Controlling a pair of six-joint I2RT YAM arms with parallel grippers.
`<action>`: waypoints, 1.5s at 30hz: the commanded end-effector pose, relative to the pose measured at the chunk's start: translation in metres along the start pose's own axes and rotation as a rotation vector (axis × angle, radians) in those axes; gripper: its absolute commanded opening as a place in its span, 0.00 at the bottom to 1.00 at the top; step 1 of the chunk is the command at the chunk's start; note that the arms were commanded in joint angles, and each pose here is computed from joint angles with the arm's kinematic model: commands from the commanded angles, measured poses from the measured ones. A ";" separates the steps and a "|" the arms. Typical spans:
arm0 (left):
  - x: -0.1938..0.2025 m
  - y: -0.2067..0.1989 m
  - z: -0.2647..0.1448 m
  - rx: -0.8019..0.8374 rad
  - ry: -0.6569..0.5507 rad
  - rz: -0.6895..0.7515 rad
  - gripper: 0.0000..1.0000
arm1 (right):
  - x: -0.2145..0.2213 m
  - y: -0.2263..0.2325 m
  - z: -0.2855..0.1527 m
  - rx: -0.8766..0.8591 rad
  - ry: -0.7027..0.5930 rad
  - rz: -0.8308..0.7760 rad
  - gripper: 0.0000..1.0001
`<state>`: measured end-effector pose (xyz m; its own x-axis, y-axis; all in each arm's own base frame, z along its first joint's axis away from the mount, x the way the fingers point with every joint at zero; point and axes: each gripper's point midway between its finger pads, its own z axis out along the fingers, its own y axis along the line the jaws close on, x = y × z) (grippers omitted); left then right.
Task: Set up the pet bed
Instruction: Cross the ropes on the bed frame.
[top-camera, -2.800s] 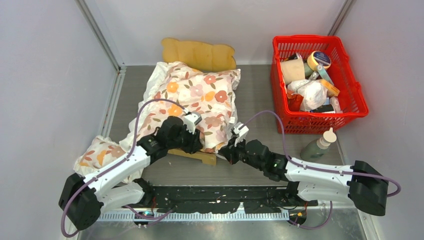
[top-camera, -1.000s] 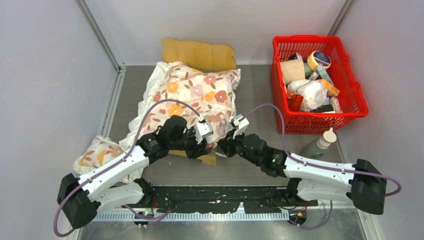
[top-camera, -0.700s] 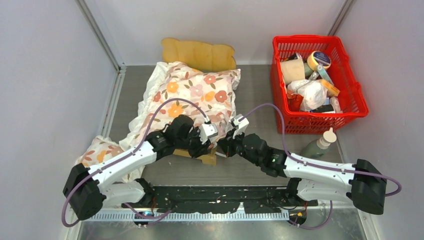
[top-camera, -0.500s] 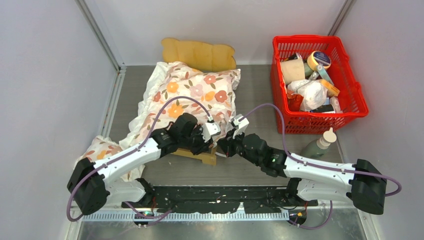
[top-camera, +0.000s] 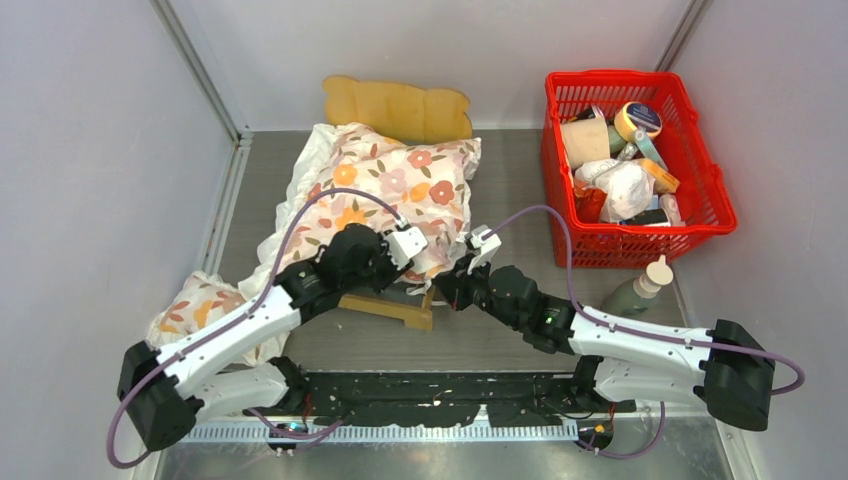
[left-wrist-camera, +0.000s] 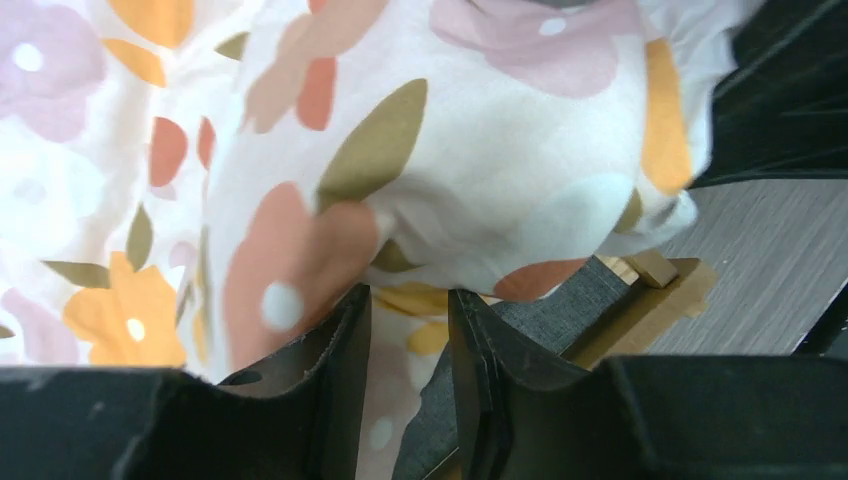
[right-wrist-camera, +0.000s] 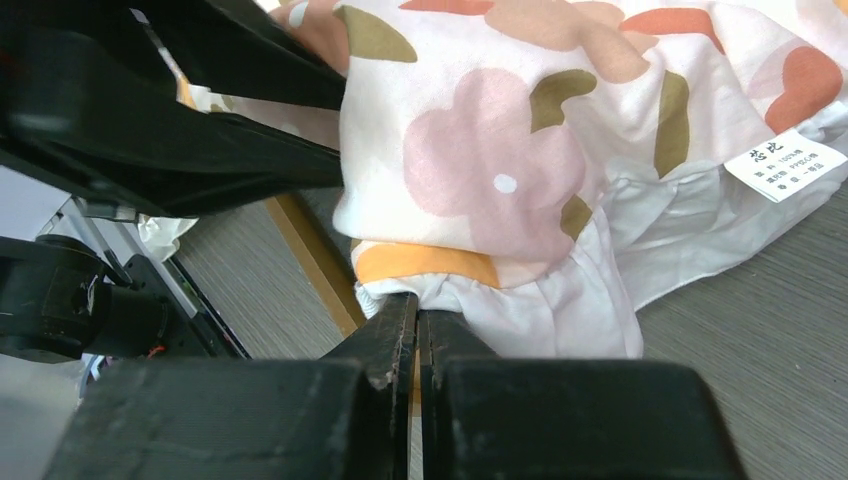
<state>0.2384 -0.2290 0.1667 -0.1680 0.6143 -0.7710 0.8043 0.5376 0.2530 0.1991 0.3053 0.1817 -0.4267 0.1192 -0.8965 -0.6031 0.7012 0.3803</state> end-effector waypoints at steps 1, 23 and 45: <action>-0.030 -0.013 -0.026 0.070 -0.185 -0.009 0.37 | -0.033 0.011 0.001 -0.029 -0.097 0.042 0.05; 0.001 -0.058 0.012 0.347 -0.051 0.097 0.33 | -0.036 0.014 -0.001 -0.045 -0.102 0.049 0.05; -0.008 -0.040 0.017 0.253 -0.111 0.157 0.31 | -0.027 0.007 -0.005 -0.037 -0.101 0.069 0.05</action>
<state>0.1919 -0.2646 0.1353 -0.0485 0.6323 -0.7732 0.9685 0.2191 0.1184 0.2004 0.3049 0.1865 -0.4321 0.1530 -0.8887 -0.5969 0.6902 0.4090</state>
